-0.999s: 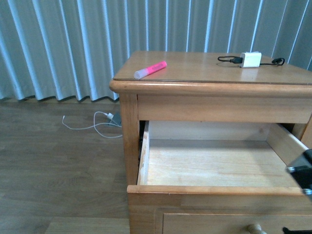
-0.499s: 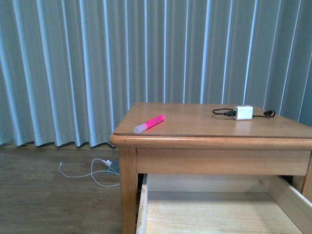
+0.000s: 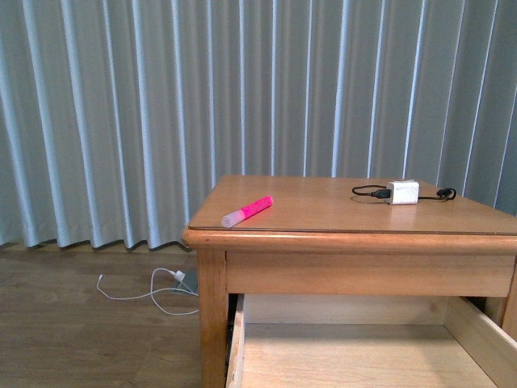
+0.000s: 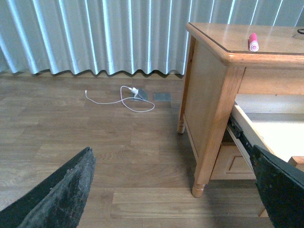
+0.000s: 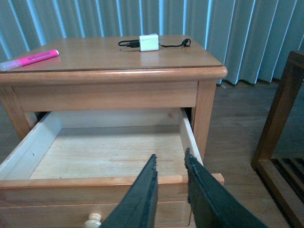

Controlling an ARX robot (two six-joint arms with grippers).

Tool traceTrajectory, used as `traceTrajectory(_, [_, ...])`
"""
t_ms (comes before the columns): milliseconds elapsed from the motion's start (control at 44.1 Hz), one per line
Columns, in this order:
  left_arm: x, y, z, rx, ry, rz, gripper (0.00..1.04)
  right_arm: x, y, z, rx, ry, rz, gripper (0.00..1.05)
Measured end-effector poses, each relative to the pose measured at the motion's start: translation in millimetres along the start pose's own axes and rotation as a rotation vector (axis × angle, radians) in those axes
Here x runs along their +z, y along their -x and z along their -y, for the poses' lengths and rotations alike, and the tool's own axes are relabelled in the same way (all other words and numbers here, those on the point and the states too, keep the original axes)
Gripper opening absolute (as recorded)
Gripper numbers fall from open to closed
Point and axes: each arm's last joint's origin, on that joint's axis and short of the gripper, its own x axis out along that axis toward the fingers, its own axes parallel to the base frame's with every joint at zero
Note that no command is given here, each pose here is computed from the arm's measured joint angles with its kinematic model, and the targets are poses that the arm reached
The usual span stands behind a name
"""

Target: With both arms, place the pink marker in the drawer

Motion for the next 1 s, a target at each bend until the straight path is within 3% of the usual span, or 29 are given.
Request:
traceTrajectory(91, [0.0, 0.0, 0.0, 0.0, 0.0, 0.0, 0.99, -2.1, 1.3, 6.8, 0.029, 0.005, 0.002, 0.02])
traceTrajectory(113, [0.0, 0.0, 0.0, 0.0, 0.0, 0.0, 0.99, -2.3, 1.5, 9.1, 0.015, 0.008, 0.004, 0.04])
traceTrajectory(295, [0.0, 0.0, 0.0, 0.0, 0.0, 0.0, 0.99, -2.5, 1.7, 11.6, -0.005, 0.008, 0.004, 0.47])
traceTrajectory(613, [0.0, 0.0, 0.0, 0.0, 0.0, 0.0, 0.99, -2.5, 1.7, 11.6, -0.004, 0.007, 0.005, 0.97])
traceTrajectory(681, [-0.2, -0.3, 0.0, -0.027, 0.008, -0.004, 0.99, -2.5, 1.7, 11.7, -0.005, 0.007, 0.004, 0.95])
traceTrajectory(749, [1.0, -3.9, -0.9, -0.211, 0.062, -0.037, 0.99, -2.5, 1.7, 11.6, -0.004, 0.007, 0.005, 0.96])
traceTrajectory(817, [9.5, -9.8, -1.1, -0.277, 0.079, -0.076, 0.99, -2.5, 1.7, 11.7, -0.005, 0.007, 0.005, 0.96])
traceTrajectory(999, [70.4, -52.1, -8.6, -0.199, 0.064, -0.081, 0.99, -2.4, 1.8, 11.7, -0.005, 0.007, 0.005, 0.96])
